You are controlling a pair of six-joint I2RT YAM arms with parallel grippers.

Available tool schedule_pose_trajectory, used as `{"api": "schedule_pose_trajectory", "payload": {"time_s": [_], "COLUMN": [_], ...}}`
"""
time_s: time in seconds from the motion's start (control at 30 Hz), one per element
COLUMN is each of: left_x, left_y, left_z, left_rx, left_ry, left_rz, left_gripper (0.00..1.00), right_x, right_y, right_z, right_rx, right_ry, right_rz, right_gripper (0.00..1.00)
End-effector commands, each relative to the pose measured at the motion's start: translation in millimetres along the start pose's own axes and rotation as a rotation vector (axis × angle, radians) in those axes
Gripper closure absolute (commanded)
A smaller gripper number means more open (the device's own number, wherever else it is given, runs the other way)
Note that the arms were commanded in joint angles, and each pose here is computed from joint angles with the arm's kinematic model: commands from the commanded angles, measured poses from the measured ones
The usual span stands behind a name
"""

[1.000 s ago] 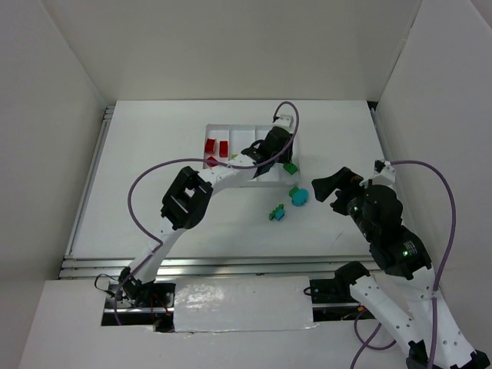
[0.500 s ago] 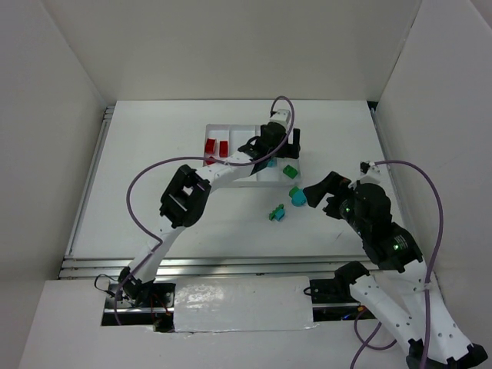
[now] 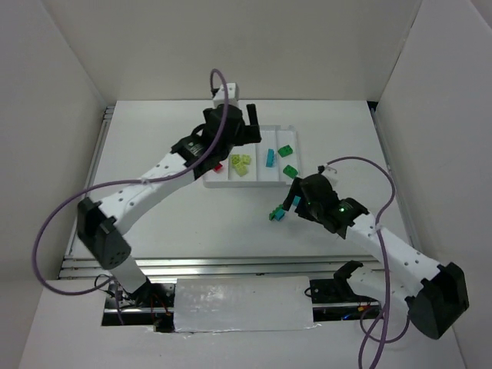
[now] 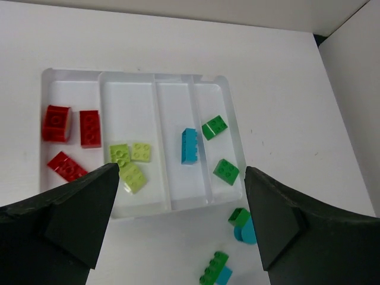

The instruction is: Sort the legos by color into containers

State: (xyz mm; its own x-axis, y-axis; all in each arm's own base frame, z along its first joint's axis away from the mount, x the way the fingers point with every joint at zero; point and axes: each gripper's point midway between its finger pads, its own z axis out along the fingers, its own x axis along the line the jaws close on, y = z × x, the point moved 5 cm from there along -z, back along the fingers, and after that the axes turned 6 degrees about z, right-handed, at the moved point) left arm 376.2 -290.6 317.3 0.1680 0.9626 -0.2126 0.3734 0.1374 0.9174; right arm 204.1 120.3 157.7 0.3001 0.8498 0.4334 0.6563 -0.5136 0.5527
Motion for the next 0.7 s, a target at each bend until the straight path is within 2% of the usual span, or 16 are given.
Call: {"api": "schedule_pose_trajectory", "payload": {"time_s": [0.0, 0.03, 0.1, 0.13, 0.17, 0.2, 0.27, 0.43, 0.67], "left_x": [25, 35, 40, 45, 47, 53, 53, 64, 78], "left_y": [-41, -62, -64, -80, -72, -87, -84, -97, -118], "left_z": [-39, -47, -75, -85, -102, -108, -126, -156, -165], "left_rx": [0.148, 0.204, 0.2, 0.231, 0.202, 0.229, 0.21, 0.247, 0.265], "left_ry": [0.05, 0.065, 0.053, 0.056, 0.026, 0.02, -0.049, -0.078, -0.092], "left_rz": [0.06, 0.087, 0.066, 0.078, 0.056, 0.068, 0.054, 0.074, 0.079], "left_gripper": [0.01, 0.0, 0.0, 0.01, 0.01, 0.01, 0.01, 0.01, 0.01], "right_x": [26, 32, 41, 44, 45, 45, 42, 39, 46], "right_y": [4, 0, -6, -11, -13, -16, -25, -44, -64], "right_z": [5, 7, 21, 33, 40, 45, 60, 86, 108], "right_rx": [-0.105, -0.097, -0.076, -0.06, -0.055, -0.044, -0.022, 0.028, 0.087], "right_ry": [-0.013, -0.017, -0.072, -0.109, -0.125, -0.14, -0.184, -0.215, -0.215], "right_rz": [0.054, 0.057, 0.05, 0.034, 0.037, 0.034, 0.019, 0.001, -0.046], "right_gripper": [0.0, 0.0, 0.0, 0.0, 0.0, 0.0, 0.0, 0.06, 0.44]}}
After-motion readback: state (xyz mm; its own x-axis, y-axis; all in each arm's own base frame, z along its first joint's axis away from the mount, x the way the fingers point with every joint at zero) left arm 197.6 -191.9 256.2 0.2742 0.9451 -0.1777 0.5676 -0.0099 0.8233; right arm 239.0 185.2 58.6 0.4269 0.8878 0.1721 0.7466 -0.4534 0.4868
